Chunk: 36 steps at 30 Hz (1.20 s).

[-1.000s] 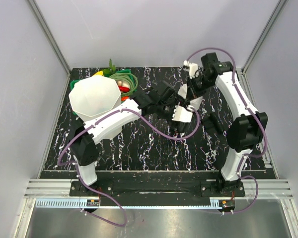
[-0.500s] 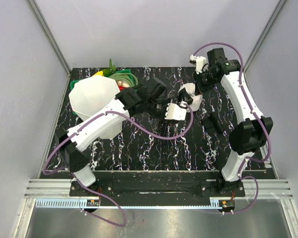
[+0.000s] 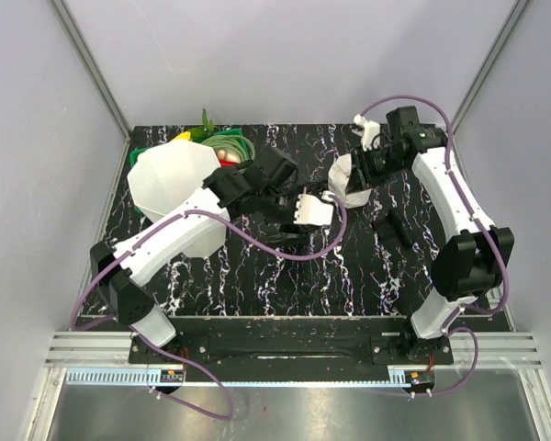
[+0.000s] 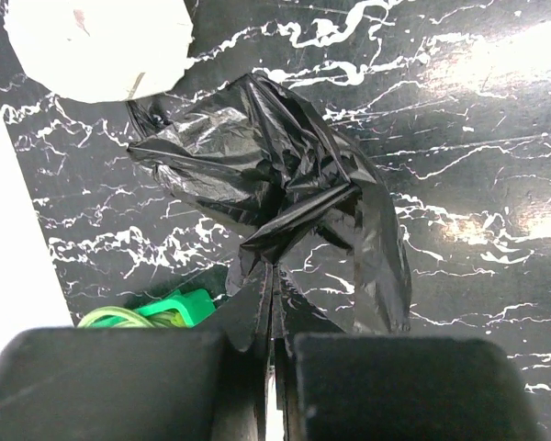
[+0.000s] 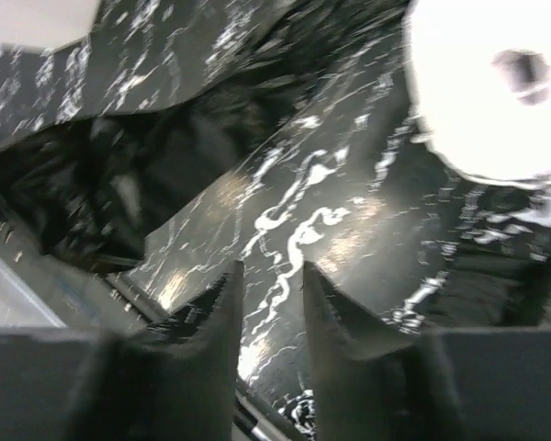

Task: Put the trash bags into the trash bin
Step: Unfold the trash bag at the center of the board.

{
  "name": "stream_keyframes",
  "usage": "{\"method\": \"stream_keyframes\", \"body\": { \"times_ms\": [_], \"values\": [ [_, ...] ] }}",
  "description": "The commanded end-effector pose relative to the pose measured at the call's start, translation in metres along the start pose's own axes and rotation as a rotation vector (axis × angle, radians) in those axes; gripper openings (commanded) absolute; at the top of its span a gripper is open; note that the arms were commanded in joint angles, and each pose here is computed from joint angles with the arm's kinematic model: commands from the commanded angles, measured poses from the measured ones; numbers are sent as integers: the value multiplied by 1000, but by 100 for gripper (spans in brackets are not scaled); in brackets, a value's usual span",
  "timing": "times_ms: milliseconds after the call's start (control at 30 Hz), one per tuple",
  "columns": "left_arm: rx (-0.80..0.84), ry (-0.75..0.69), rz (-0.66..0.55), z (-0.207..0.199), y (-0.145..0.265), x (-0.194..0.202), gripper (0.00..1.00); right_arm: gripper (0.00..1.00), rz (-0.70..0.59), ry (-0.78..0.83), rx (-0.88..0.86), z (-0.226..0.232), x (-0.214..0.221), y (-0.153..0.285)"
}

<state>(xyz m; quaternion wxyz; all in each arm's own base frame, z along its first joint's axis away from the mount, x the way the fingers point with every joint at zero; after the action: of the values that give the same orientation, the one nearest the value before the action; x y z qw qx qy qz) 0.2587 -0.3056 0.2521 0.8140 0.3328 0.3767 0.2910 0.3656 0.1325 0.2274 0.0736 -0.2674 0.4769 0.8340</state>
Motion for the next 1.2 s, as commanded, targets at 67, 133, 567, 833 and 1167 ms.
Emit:
{"method": "stream_keyframes", "body": {
  "times_ms": [67, 133, 567, 833, 1167],
  "values": [
    [-113, 31, 25, 24, -9, 3, 0, 49, 65, -68, -415, 59, 27, -4],
    [-124, 33, 31, 29, -12, 3, 0, 55, 92, -95, -446, 61, 31, -10],
    [-130, 13, 46, 34, -27, -2, 0, 61, 176, -134, -455, 54, 41, -46],
    [-160, 11, 80, 39, -25, 5, 0, 63, 164, -80, -314, 34, 52, -36],
    [-180, 10, 81, 44, -23, 3, 0, 68, 194, -132, -371, 41, 60, -37]
  ]
}}
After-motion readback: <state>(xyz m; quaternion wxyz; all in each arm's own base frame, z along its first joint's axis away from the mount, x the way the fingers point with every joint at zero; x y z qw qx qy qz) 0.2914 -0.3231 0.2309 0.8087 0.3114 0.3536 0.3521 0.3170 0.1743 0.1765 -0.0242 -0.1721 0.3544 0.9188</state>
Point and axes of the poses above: each gripper's point midway between its finger pads, its own y axis back along the fingers, its own z axis along the line the jaws close on, x = y × z, the point moved 1 cm from there along y, back along the fingers, and after that the axes turned 12 degrees about -y, right-handed, at the moved point
